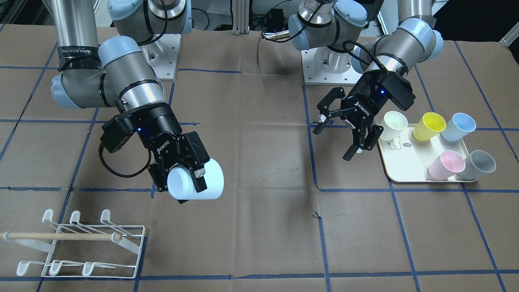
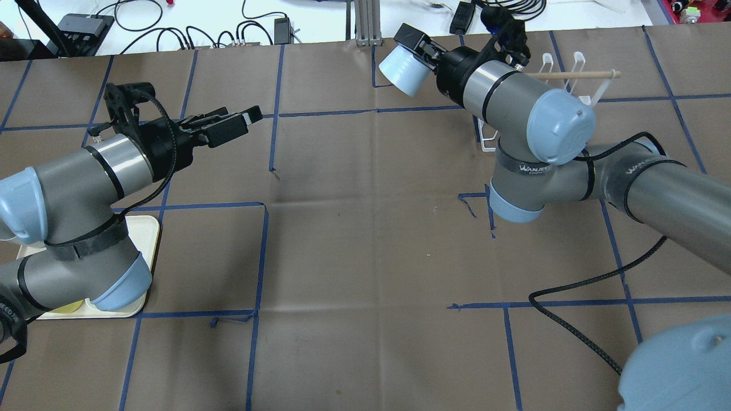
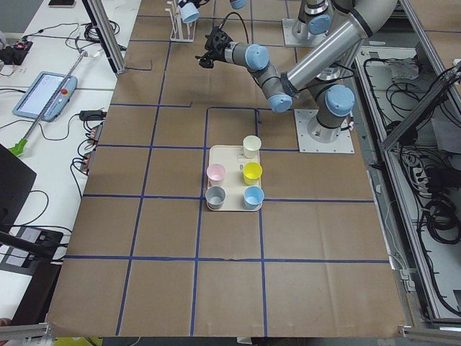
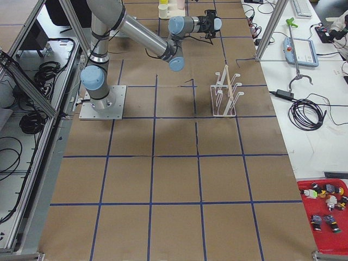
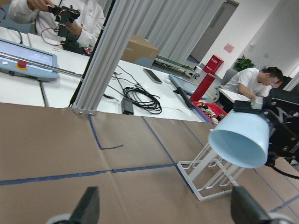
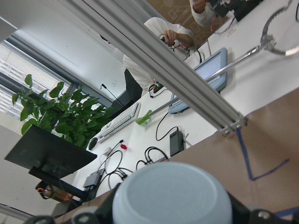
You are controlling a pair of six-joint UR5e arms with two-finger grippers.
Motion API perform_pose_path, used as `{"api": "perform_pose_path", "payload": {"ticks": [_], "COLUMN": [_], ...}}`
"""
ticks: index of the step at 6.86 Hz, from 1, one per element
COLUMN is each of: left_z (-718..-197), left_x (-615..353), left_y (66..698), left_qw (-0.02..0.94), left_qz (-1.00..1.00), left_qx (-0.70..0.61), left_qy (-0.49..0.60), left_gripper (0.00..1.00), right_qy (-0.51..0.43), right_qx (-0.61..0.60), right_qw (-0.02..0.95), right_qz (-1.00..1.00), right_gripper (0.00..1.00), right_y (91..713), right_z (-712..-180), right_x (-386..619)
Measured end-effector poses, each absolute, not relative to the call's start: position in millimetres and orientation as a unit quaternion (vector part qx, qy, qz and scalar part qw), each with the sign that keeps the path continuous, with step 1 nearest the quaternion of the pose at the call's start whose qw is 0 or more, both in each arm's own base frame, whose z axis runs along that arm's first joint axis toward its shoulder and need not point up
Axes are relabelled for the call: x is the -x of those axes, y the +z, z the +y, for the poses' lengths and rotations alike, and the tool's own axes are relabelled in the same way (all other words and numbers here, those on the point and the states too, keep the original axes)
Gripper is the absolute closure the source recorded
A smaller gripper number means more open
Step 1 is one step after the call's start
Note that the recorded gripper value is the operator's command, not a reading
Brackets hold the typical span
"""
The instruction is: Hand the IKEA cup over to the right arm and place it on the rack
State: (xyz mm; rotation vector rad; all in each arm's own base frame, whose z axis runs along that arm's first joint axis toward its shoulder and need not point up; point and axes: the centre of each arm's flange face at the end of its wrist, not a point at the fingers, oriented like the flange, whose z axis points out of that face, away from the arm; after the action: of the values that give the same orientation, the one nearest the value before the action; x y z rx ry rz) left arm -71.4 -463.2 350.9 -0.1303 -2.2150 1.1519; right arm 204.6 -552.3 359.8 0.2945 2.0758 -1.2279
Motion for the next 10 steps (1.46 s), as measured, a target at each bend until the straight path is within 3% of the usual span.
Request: {"api": "perform_pose_path", "payload": {"ticks": [4,8,10], "left_z": [-508.1,-528.3,-515.7], "left_x": [94.0,115.7,111.3], "left_y": [364.7,448.9,478.8], "left_qw": [0.177,0.050,0.020], "left_qz": [-0.938,-0.996,-0.999], "left_qx": [-0.018,-0.049,-0.048], "left_qy": [0.297,0.049,-0.007], "left_gripper": [0.01,0.01,0.01], "right_qy": [-0.607,-0.636,-0.620], "right_qx": [0.036,0.044,0.038], "right_qw": [0.127,0.078,0.077], "right_qz": [0.784,0.766,0.780], "right_gripper": [0.80,0.80,0.80], "right_y": [351.0,315.2,299.3], "right_z": [-645.7,-680.1,-673.1], "right_x": [-129.4,-78.0,-75.6]}}
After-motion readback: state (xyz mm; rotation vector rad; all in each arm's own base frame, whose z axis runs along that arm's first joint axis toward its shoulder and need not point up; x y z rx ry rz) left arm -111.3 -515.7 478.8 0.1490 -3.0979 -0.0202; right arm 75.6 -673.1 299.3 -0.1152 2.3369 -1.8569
